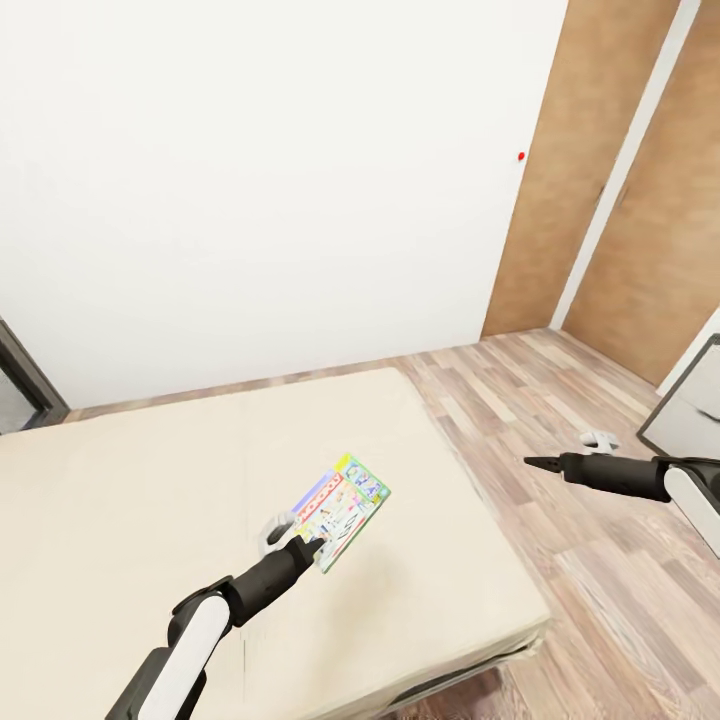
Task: Put all the toys in the child's room - the three board games (two on the bed and one on the table), the two jigsaw puzzles on the table, and the tennis ball on the table - inside the toy box on the table in the child's room.
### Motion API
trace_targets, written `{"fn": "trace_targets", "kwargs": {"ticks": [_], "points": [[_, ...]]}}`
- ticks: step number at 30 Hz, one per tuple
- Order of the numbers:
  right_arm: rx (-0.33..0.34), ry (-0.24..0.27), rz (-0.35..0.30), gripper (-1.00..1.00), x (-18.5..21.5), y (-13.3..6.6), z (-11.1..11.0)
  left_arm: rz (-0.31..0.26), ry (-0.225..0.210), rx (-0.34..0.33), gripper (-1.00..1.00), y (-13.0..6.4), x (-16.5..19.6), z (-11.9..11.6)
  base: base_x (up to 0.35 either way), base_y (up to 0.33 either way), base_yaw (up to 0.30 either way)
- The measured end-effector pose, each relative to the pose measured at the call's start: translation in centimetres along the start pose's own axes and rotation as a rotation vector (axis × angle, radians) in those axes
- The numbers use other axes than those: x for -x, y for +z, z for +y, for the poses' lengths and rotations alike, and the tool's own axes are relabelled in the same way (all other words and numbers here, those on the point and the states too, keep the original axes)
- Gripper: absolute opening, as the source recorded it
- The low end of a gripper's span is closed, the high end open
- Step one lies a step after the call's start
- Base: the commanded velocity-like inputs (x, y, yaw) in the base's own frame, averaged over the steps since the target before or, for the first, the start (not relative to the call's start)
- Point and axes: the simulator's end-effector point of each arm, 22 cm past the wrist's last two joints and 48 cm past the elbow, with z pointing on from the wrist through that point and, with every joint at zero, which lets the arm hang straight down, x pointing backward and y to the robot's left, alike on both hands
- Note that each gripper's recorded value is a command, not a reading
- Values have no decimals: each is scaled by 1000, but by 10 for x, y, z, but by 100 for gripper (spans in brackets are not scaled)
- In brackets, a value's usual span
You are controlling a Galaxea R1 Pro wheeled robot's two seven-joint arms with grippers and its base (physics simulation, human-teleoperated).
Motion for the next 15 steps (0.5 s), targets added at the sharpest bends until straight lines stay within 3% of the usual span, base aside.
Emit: {"fn": "trace_targets", "kwargs": {"ticks": [15], "points": [[3, 31, 35, 100, -6, -3, 10, 5, -1, 1, -100, -10, 0, -12, 0, 0, -282]]}}
